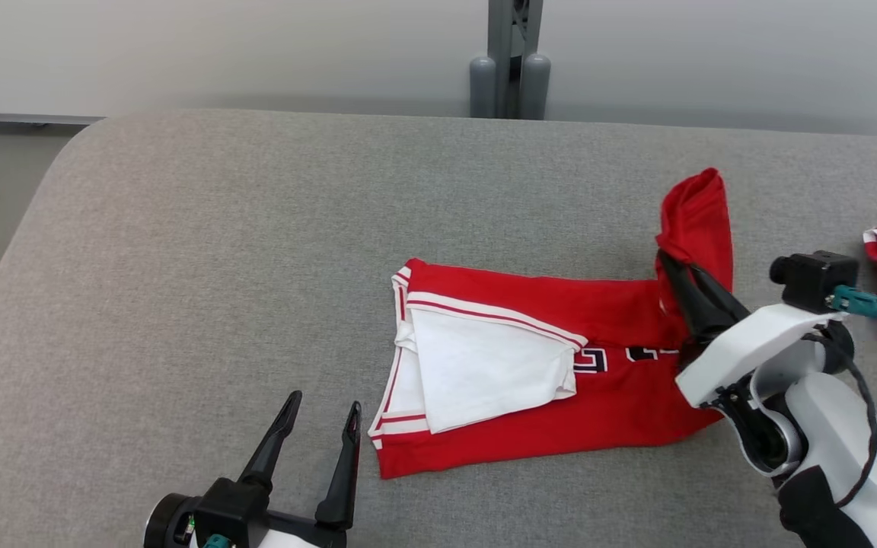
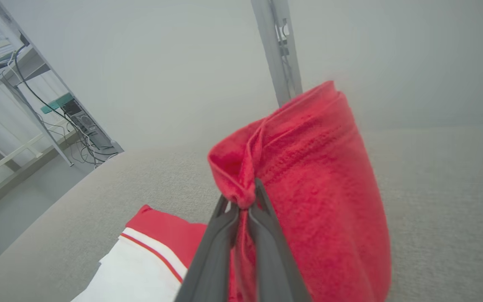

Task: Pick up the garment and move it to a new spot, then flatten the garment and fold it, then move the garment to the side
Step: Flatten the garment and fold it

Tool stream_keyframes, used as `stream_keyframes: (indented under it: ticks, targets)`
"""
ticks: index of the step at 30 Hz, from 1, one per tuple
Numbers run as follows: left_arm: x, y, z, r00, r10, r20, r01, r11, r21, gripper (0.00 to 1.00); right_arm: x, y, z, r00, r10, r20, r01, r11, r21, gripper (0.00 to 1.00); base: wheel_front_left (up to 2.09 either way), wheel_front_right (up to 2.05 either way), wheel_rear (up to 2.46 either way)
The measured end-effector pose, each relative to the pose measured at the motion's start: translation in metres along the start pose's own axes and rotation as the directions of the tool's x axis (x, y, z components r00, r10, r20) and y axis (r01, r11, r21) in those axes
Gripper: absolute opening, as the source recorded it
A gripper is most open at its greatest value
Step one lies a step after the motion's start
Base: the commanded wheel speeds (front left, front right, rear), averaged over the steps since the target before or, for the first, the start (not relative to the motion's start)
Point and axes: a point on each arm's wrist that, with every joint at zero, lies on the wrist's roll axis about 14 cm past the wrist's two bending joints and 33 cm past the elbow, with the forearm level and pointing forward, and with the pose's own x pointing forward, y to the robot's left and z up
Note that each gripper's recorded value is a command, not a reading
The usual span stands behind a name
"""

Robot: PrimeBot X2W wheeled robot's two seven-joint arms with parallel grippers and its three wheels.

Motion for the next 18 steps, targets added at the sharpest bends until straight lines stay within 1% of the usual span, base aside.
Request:
stream_keyframes:
  ticks: [4,8,13,18]
  targets:
    - [-0.006,0.007,0.002,0.999,0.032,0.005,-0.032,0.999,-0.014,1.0,0.013,0.034,-0.008,0.996,0.081,-0.035,-0.082,0.997,-0.004,0.0,0.0,0.0,0.0]
    - [-0.012,0.013,0.004,0.998,0.058,0.011,-0.058,0.998,-0.022,1.0,0.022,0.07,-0.025,0.984,0.151,-0.09,-0.15,0.989,0.011,0.0,0.0,0.0,0.0]
    - [-0.019,0.024,0.005,0.995,0.104,0.012,-0.104,0.994,-0.023,1.0,0.031,0.109,-0.047,0.961,0.225,-0.161,-0.225,0.974,0.018,0.0,0.0,0.0,0.0]
    - [-0.025,0.031,0.004,0.991,0.135,0.009,-0.134,0.99,-0.03,1.0,0.036,0.135,-0.066,0.933,0.278,-0.228,-0.282,0.959,0.016,0.0,0.0,0.0,0.0]
